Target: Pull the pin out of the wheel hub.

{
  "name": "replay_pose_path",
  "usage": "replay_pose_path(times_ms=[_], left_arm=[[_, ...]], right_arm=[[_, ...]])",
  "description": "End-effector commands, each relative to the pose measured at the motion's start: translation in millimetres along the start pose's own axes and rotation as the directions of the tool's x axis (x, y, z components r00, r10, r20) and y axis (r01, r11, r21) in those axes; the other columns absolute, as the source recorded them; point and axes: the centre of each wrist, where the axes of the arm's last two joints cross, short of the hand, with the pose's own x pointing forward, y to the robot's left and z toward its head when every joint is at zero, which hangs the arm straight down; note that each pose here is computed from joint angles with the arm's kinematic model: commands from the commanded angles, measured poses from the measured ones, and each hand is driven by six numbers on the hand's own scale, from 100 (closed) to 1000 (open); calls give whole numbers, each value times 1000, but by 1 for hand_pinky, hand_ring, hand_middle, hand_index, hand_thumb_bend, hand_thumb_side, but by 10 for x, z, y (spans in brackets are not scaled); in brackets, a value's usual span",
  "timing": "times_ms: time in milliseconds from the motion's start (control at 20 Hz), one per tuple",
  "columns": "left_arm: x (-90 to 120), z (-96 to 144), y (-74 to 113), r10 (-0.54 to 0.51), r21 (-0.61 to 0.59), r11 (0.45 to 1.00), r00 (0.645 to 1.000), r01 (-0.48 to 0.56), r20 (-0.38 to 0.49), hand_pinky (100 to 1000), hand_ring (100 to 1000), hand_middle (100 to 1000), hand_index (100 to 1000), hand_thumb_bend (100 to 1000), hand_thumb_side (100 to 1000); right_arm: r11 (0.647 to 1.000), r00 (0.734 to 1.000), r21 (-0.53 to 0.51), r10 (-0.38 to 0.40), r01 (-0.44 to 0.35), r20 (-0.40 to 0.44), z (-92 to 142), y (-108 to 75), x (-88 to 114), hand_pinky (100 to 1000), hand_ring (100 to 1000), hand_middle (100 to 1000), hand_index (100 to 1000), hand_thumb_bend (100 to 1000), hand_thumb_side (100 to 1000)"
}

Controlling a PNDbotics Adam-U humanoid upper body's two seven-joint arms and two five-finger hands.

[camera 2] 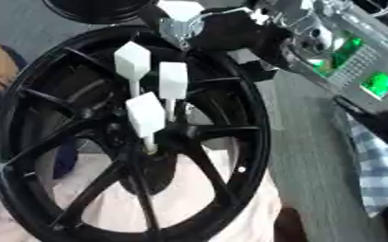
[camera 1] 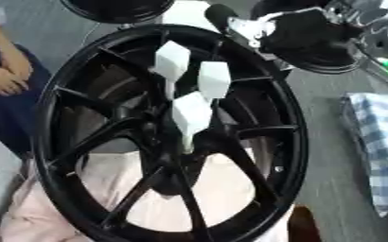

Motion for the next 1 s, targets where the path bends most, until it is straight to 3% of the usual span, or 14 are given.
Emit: replay_pose_path(times_ms=[50,400,850,1000], left_arm=[[95,-64,101,-30,12,999,999,30,43,580,559,560,716,100,894],[86,-57,163,-48,29,998,998,47,43,580,559,560,714,100,894],[96,-64,169,-51,30,998,998,50,47,581,559,560,714,100,892],[104,-65,164,-51,28,998,997,49,50,581,559,560,714,100,893]], right_arm=[[1000,1000,20,6,-6,12,-89,-41,67,776,820,751,799,348,528],[991,998,120,-68,67,5,-32,36,275,774,837,763,803,336,512],[972,996,223,-56,70,-69,148,-95,393,781,854,781,822,433,394],[963,995,261,-43,65,-92,179,-102,365,783,859,785,826,441,403]])
